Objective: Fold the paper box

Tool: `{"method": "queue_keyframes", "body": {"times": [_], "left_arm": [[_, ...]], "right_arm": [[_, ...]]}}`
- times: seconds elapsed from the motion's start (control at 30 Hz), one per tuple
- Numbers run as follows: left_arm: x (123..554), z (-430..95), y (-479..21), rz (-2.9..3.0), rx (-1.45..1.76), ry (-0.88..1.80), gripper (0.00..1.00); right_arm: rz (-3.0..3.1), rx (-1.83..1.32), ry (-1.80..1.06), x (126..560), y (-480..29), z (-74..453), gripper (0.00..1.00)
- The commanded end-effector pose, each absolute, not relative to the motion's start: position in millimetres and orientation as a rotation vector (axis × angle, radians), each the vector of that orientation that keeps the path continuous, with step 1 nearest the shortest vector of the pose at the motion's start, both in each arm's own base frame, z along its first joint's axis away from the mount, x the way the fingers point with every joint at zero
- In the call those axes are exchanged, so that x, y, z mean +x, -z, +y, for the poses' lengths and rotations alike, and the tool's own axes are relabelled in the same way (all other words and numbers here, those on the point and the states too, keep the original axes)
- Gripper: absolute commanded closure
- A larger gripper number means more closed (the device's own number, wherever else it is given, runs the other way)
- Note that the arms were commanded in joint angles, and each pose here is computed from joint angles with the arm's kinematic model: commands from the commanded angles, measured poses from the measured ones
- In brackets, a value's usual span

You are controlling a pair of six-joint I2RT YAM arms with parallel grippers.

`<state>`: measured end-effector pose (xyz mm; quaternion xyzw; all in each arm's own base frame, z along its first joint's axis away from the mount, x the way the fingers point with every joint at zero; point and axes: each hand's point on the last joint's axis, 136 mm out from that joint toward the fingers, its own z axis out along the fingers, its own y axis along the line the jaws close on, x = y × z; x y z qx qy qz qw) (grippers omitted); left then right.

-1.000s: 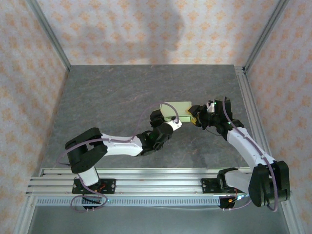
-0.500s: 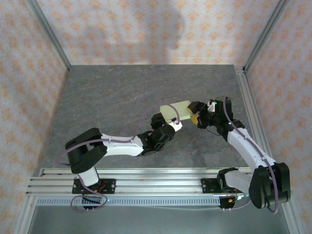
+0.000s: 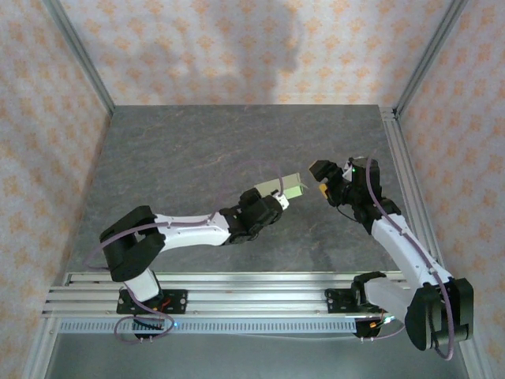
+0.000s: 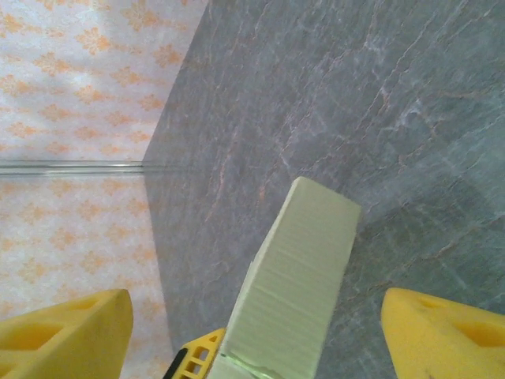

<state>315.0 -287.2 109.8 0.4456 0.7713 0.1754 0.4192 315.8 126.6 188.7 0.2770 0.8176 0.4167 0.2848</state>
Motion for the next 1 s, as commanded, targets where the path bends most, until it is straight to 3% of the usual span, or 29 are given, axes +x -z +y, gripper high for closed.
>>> {"method": "queue_keyframes", "body": {"times": [0.0,0.43,0.7,0.8,0.97], "left_arm": [[295.5,-283.7,-104.5,2.083,1.189,-0.308,0.54],[262.2,-264.0,-93.2,2.394,1.28,-0.113,0.54],[257.0,-254.7,-84.7,2.477,1.344,-0.042,0.54],[257.8,-252.0,-83.3,2.492,1.375,-0.061,0.54],[257.3,-248.6,-80.5,2.509,1.403,-0.074,0.54]], "right_arm": [[2.203,0.625,-0.987,317.4,-199.0,119.0,0.2],[2.313,-0.243,-0.562,297.1,-229.3,115.9,0.21],[2.263,-0.891,-0.383,269.0,-217.6,142.0,0.19],[2.229,-1.003,-0.377,270.9,-217.0,155.1,0.24],[2.213,-1.153,-0.408,274.4,-207.8,176.5,0.4]]}}
